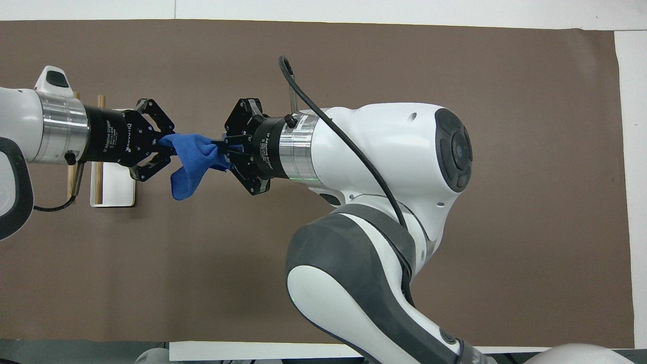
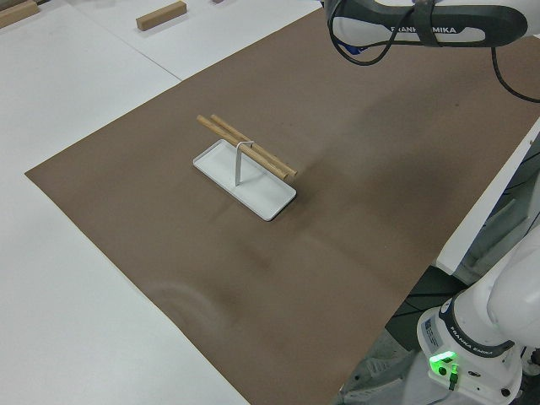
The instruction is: Right arm passes towel to left arm to hang
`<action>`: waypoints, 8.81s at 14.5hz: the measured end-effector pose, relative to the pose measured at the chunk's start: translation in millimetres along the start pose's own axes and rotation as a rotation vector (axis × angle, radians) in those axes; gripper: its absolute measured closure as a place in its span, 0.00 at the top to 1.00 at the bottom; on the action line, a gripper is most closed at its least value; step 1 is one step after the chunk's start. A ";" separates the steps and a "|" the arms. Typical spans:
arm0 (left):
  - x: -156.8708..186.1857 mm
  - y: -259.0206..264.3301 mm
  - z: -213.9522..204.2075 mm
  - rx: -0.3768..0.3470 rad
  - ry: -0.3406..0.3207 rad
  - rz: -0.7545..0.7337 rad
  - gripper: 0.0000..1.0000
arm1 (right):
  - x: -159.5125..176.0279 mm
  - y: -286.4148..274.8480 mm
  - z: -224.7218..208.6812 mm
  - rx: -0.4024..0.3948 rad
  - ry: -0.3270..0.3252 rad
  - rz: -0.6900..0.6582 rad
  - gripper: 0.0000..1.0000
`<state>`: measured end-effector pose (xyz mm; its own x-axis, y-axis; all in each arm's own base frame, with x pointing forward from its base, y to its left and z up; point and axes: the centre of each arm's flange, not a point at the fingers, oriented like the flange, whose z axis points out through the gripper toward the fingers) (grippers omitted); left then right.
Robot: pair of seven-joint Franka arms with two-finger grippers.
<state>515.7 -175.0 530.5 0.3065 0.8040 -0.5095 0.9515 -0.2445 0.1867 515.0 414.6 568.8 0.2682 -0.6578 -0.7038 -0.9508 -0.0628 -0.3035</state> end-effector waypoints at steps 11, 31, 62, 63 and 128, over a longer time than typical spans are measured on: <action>11.8 12.0 -10.2 -0.079 0.024 -0.005 0.02 | 2.4 -0.8 -0.5 0.000 0.069 -0.150 0.98; 122.6 6.6 -51.2 -0.165 0.226 0.141 0.02 | 279.1 -27.8 -296.7 -0.785 0.454 -1.153 1.00; 225.6 -29.2 -113.4 -0.253 0.621 0.313 0.02 | 295.1 -15.3 -344.8 -0.844 0.382 -1.259 1.00; 233.1 -33.0 -118.9 -0.249 0.632 0.323 0.02 | 295.0 -15.3 -344.7 -0.844 0.382 -1.259 1.00; 48.7 -1.4 -151.7 0.603 0.212 1.167 1.00 | 311.2 -7.2 -384.5 -0.807 0.426 -1.201 1.00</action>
<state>525.4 -53.3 632.9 0.9876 0.0150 -0.1562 0.0144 -0.9999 -0.0054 545.6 -78.2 598.9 0.9972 -0.0709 -0.0241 -0.0715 -0.9972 -0.0226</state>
